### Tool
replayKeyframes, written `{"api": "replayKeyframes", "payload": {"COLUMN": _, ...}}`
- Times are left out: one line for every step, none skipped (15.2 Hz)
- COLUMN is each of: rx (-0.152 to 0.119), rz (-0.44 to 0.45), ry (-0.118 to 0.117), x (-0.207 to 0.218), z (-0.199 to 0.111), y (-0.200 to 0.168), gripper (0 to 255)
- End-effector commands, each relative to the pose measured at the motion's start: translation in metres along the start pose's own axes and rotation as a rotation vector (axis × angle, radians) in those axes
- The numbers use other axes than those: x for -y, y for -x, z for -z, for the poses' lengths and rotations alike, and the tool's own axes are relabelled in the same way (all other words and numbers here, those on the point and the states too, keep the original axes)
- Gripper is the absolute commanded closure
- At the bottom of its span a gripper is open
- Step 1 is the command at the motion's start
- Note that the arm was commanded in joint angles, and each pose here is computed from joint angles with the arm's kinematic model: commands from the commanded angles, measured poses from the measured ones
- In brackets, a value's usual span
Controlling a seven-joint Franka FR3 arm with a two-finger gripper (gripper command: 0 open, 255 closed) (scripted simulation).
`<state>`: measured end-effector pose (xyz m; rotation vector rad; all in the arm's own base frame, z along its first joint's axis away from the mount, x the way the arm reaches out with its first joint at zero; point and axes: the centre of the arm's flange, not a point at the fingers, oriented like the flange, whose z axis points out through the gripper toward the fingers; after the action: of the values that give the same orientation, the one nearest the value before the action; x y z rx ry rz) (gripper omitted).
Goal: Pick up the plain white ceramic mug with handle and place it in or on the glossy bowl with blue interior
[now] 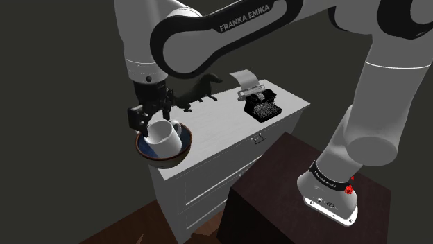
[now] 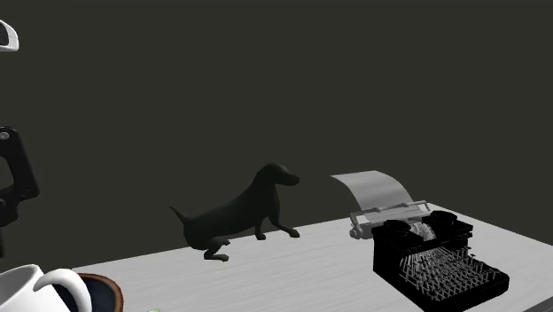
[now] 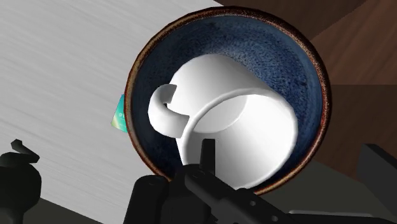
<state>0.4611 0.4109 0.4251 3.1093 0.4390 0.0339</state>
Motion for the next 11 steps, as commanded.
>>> {"api": "replayKeyframes", "payload": {"rx": 0.0, "rz": 0.0, "ry": 0.0, "x": 0.001, "z": 0.019, "y": -0.001, "gripper": 0}}
{"api": "replayKeyframes", "payload": {"rx": 0.0, "rz": 0.0, "ry": 0.0, "x": 0.001, "z": 0.032, "y": -0.001, "gripper": 0}}
{"api": "replayKeyframes", "payload": {"rx": 0.0, "rz": 0.0, "ry": 0.0, "x": 0.001, "z": 0.043, "y": -0.001, "gripper": 0}}
{"api": "replayKeyframes", "payload": {"rx": 0.0, "rz": 0.0, "ry": 0.0, "x": 0.001, "z": 0.043, "y": -0.001, "gripper": 0}}
{"api": "replayKeyframes", "payload": {"rx": 0.0, "rz": 0.0, "ry": 0.0, "x": 0.001, "z": 0.043, "y": -0.001, "gripper": 0}}
{"api": "replayKeyframes", "payload": {"rx": 0.0, "rz": 0.0, "ry": 0.0, "x": 0.001, "z": 0.043, "y": -0.001, "gripper": 0}}
{"api": "replayKeyframes", "payload": {"rx": 0.0, "rz": 0.0, "ry": 0.0, "x": 0.001, "z": 0.043, "y": -0.001, "gripper": 0}}
{"api": "replayKeyframes", "payload": {"rx": 0.0, "rz": 0.0, "ry": 0.0, "x": 0.001, "z": 0.043, "y": -0.001, "gripper": 0}}
{"api": "replayKeyframes", "payload": {"rx": 0.0, "rz": 0.0, "ry": 0.0, "x": 0.001, "z": 0.043, "y": -0.001, "gripper": 0}}
{"api": "replayKeyframes", "payload": {"rx": 0.0, "rz": 0.0, "ry": 0.0, "x": 0.001, "z": 0.043, "y": -0.001, "gripper": 0}}
{"api": "replayKeyframes", "payload": {"rx": 0.0, "rz": 0.0, "ry": 0.0, "x": 0.001, "z": 0.043, "y": -0.001, "gripper": 0}}
